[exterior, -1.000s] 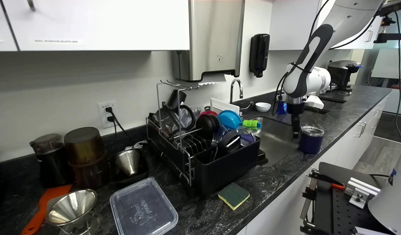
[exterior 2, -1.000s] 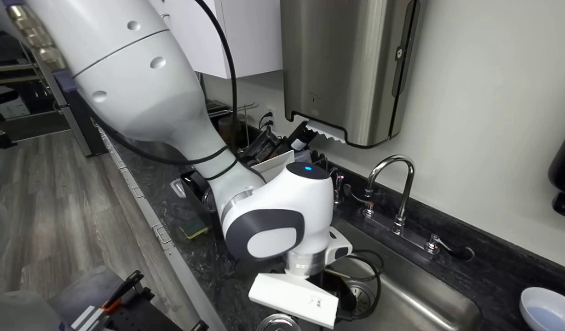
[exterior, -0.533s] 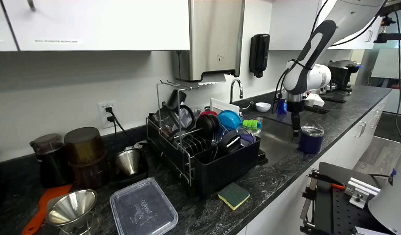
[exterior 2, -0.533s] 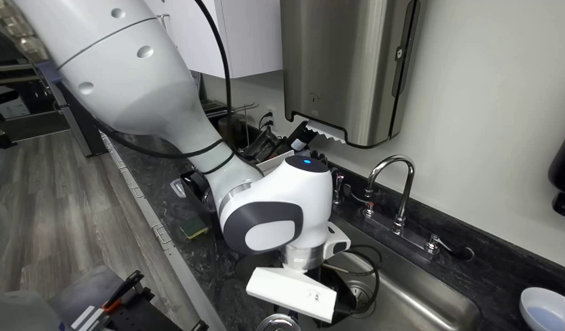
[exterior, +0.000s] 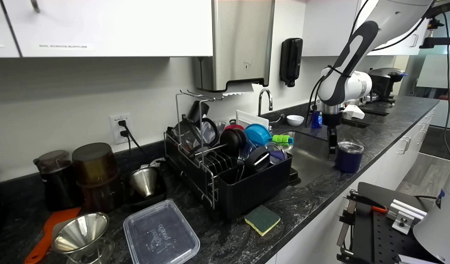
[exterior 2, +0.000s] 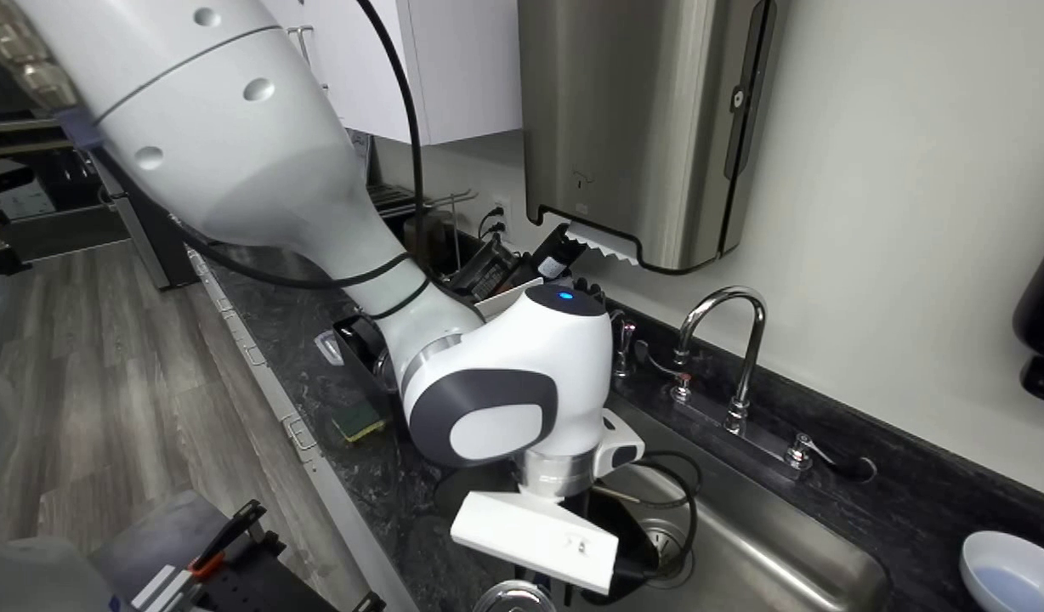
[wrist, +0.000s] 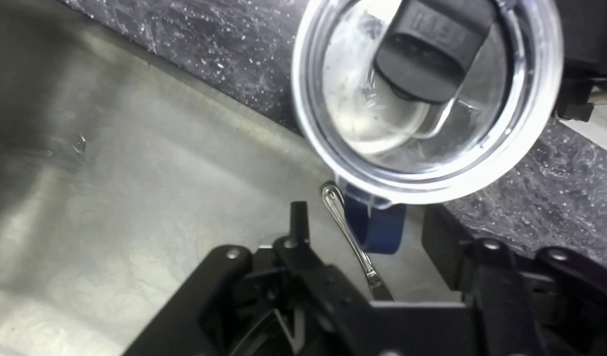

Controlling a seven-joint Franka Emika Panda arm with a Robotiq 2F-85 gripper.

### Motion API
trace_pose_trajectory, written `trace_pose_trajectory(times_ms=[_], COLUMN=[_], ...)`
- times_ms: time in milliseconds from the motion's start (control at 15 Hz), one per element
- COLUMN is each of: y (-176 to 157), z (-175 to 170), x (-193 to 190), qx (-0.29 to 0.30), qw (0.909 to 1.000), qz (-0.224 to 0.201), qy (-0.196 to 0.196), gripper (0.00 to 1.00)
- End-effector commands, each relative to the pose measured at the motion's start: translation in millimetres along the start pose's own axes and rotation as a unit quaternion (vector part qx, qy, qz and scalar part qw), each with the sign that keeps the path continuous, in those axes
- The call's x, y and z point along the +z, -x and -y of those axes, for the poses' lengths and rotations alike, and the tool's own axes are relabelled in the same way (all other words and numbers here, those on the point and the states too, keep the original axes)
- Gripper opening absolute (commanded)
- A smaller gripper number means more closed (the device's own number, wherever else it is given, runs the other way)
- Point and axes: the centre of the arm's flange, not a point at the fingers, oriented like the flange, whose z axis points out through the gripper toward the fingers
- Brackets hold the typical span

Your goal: Put the blue object on the dish rack

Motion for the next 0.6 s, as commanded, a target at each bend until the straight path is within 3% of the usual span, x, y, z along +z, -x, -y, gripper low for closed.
trace_pose_trajectory(times_ms=[0,333,533], y=[3.4,4.1,4.7], z=[5.2,6.5,7.1], x=[-3.4,-2.5,-3.3], qx=[-0.01,-0.01,-0.01], qw=[0.9999,0.9999,0.9999], qz=[-0.003,-0.002,-0.003], qy=[-0.009,-0.009,-0.009], gripper=[0.31,0.0,0.04])
